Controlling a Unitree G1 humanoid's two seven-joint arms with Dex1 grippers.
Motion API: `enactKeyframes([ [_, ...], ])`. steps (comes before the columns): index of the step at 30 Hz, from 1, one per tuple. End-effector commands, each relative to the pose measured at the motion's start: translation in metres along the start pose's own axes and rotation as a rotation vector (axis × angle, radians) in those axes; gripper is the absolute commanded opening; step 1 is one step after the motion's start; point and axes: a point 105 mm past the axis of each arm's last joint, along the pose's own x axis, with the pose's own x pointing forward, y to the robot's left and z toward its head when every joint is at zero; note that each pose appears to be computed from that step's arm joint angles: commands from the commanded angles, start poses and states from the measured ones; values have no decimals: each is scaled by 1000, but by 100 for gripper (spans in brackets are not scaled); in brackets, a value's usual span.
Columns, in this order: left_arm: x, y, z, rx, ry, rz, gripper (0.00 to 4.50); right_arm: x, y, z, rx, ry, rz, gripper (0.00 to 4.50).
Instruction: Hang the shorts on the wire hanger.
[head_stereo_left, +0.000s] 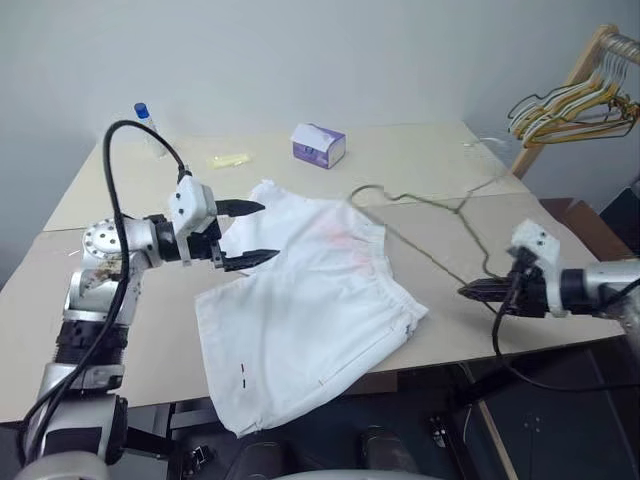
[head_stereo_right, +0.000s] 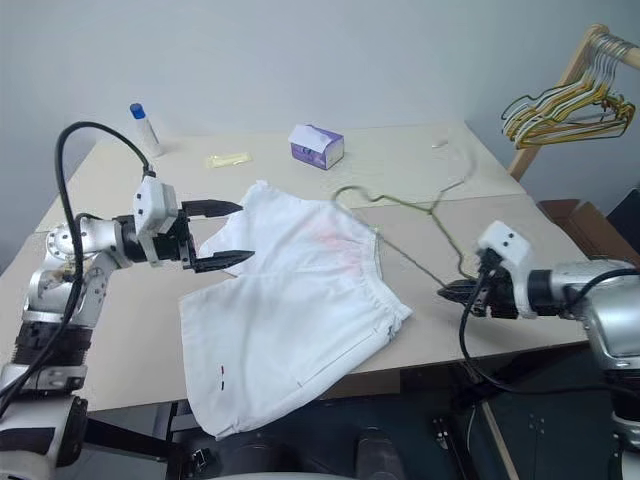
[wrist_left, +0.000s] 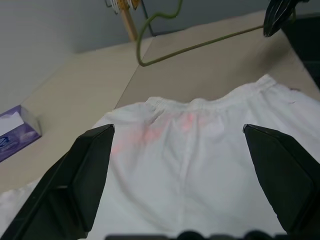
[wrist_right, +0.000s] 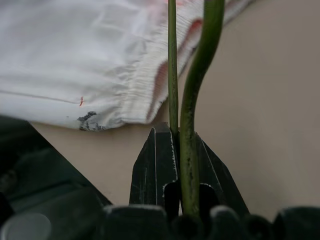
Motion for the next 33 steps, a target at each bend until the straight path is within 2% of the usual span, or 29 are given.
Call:
enactKeyframes([
  [1, -3, -4, 14, 61, -50, 25, 446, -1, -4, -21, 196, 23, 8, 0],
  [5, -5, -15, 14, 27, -29, -13, 446, 7, -10, -35, 349, 48, 27, 0],
  [8, -7, -21, 14, 7, -18, -25, 446, 10, -8, -39, 369, 69, 69, 0],
  [17, -12, -27, 12, -3, 0, -28, 446, 24, -8, -47, 366, 134, 119, 0],
  [24, -14, -27, 12, -2, -1, -21, 446, 19, -24, -39, 398, 62, 80, 0],
  [28, -14, -27, 12, -1, 0, -22, 446, 24, -26, -49, 398, 99, 68, 0],
  [33, -13, -25, 13, 11, 4, -25, 446, 29, -27, -43, 394, 80, 73, 0],
])
